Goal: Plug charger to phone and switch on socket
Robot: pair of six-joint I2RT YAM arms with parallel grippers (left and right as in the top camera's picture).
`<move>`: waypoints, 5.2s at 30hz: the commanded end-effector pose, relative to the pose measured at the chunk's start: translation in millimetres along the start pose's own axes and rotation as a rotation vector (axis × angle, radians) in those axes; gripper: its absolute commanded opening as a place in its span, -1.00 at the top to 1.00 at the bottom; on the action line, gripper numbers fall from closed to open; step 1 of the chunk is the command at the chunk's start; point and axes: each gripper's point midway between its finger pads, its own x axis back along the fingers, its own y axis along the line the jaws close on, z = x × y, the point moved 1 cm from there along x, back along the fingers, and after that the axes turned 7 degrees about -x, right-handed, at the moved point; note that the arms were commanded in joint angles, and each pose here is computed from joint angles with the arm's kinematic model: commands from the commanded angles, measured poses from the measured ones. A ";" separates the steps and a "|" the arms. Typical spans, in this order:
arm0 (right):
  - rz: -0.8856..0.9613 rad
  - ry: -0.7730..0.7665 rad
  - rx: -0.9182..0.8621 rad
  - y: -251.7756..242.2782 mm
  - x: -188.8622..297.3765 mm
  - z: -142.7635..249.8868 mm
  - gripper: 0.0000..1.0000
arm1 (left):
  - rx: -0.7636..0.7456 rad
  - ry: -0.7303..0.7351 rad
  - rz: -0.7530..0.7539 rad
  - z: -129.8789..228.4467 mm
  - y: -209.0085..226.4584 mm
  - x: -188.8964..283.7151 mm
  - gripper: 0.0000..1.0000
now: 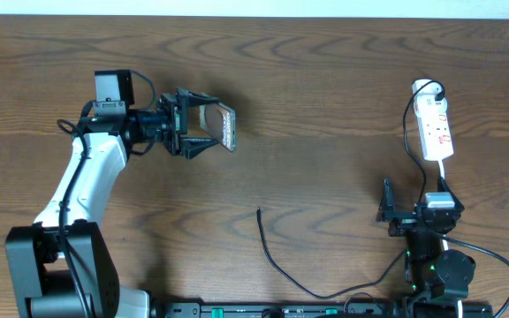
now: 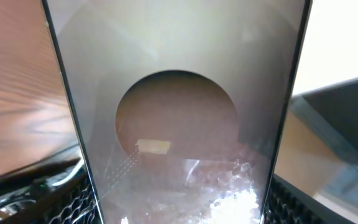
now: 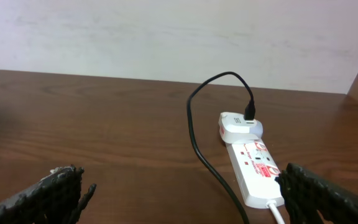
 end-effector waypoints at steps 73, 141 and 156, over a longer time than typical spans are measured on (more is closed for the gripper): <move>-0.810 0.988 -0.690 266.2 -78.8 38.6 -0.96 | 0.113 -0.353 -0.391 7.5 61.6 -47.6 0.86; -0.184 1.000 -1.268 195.2 -133.8 50.9 0.98 | -0.246 -0.004 -0.140 50.8 2.4 -52.7 -0.86; -0.488 1.002 -1.855 251.3 -137.7 -55.8 0.98 | -0.357 -0.216 0.151 3.2 -79.4 -16.4 -0.86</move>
